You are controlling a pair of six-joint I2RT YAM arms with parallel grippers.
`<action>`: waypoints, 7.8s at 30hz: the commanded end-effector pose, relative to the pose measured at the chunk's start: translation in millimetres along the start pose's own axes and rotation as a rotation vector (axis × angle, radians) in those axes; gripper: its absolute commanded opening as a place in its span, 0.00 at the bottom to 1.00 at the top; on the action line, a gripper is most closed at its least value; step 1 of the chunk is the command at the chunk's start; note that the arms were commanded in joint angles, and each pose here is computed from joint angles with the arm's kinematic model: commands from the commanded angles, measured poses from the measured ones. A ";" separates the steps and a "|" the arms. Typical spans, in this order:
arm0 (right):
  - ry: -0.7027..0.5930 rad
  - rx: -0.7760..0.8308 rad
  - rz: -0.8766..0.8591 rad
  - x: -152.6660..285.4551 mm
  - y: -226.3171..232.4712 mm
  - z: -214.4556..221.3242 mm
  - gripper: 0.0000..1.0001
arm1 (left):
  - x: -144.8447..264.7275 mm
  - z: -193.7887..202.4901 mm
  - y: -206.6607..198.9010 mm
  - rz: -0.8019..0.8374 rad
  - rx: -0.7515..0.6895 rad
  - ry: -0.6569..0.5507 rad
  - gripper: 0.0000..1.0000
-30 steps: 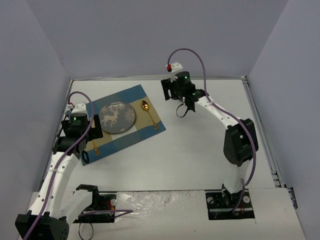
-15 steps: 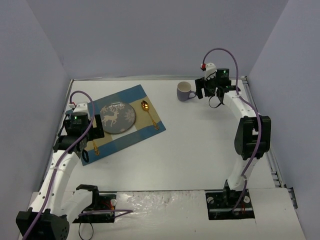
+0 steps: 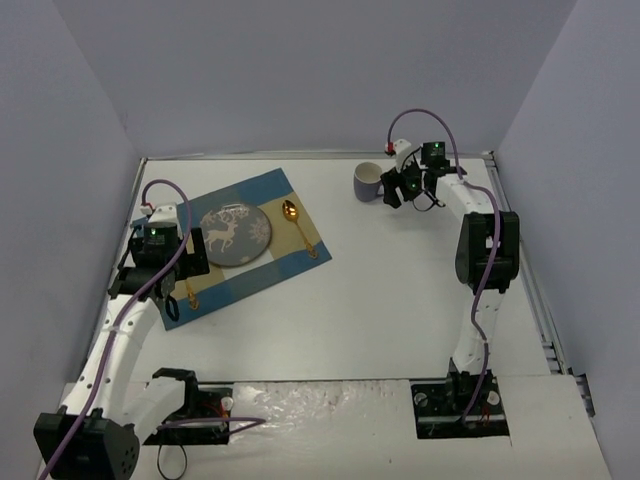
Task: Set the dinner table for one person
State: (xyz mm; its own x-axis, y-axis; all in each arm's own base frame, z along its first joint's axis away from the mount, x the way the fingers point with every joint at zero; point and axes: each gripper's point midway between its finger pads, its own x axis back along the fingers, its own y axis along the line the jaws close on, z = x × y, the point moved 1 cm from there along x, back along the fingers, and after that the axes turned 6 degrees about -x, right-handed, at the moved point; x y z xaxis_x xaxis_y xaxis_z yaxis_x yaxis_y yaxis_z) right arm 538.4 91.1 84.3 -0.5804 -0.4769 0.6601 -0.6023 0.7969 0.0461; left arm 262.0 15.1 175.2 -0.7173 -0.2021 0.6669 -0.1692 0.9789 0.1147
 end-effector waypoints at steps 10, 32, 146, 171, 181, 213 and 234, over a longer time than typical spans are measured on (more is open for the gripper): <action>-0.086 0.110 -0.027 -20.6 2.6 -44.0 0.60 | -2.3 -20.0 4.8 -0.025 0.001 -0.052 0.97; -0.053 0.119 -0.006 -32.2 17.9 -40.7 0.10 | -1.2 -20.4 2.1 -0.005 0.004 -0.059 0.97; -0.475 0.026 -0.080 206.0 287.4 -65.4 1.00 | -39.5 -230.9 -194.1 0.389 -0.223 -0.230 0.00; -0.390 -0.052 -0.085 192.6 285.6 -19.0 1.00 | -173.4 -292.7 -187.3 0.382 -0.074 -0.270 0.00; -0.363 -0.095 -0.095 181.7 288.1 -13.4 1.00 | -191.1 -285.6 -190.2 0.403 -0.081 -0.252 0.00; -0.355 -0.123 -0.093 176.7 287.8 -10.4 1.00 | -218.3 -270.9 -196.5 0.398 -0.066 -0.218 0.26; -0.542 -0.165 0.122 242.8 248.7 -37.8 1.00 | -52.7 -329.4 -135.3 0.352 -0.003 -0.415 0.96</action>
State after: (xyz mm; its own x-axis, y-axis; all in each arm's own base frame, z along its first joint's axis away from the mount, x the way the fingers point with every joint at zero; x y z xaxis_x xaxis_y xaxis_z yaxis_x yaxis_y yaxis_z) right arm 259.7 211.5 240.6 -0.7609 -0.5636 0.3217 -0.5439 0.8242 0.1577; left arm 598.4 -121.2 218.4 -0.8093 0.1878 0.5565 0.1708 0.9818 -0.0830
